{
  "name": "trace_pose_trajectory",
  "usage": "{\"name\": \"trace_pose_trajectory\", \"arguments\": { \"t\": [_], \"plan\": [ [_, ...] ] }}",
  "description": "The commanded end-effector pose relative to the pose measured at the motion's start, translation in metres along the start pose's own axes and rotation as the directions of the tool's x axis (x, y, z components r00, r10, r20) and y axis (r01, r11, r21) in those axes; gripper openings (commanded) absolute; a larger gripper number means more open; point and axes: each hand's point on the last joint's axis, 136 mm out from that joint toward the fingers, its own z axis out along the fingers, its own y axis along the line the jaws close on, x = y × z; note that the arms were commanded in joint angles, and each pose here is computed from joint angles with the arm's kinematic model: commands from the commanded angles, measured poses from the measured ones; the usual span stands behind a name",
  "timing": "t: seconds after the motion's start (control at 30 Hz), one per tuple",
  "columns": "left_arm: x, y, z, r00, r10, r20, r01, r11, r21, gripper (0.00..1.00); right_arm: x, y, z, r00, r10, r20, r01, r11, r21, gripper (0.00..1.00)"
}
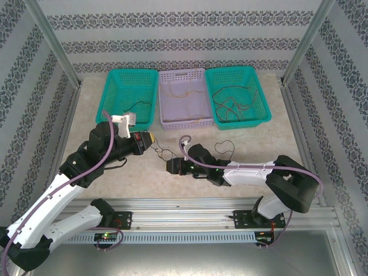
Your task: Untangle the cables
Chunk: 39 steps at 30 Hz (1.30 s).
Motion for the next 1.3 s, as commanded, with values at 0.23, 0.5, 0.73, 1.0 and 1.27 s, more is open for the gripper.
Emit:
{"name": "trace_pose_trajectory", "arguments": {
  "t": [0.23, 0.5, 0.73, 1.0, 1.27],
  "plan": [
    [-0.011, -0.014, -0.009, 0.998, -0.011, 0.069, 0.005, 0.996, 0.086, 0.00, -0.021, 0.002, 0.008, 0.986, 0.071, 0.150, -0.067, 0.997, -0.032, 0.52],
    [-0.006, -0.013, -0.008, 0.998, -0.024, 0.065, 0.017, 0.994, 0.108, 0.00, -0.031, -0.001, 0.012, 0.955, 0.160, 0.250, -0.132, 0.983, -0.124, 0.50],
    [-0.008, -0.013, -0.015, 0.996, -0.011, 0.086, 0.002, 0.995, 0.104, 0.00, -0.040, 0.003, -0.006, 0.937, 0.126, 0.326, -0.084, 0.987, -0.139, 0.50],
    [-0.007, -0.017, -0.012, 0.996, -0.031, 0.089, 0.018, 0.990, 0.139, 0.00, -0.039, 0.008, -0.002, 0.935, 0.129, 0.331, -0.081, 0.984, -0.157, 0.50],
    [-0.011, -0.017, -0.017, 0.994, -0.025, 0.111, 0.010, 0.991, 0.135, 0.00, -0.033, 0.007, 0.007, 0.932, 0.181, 0.314, -0.123, 0.973, -0.194, 0.48]
  ]
}}
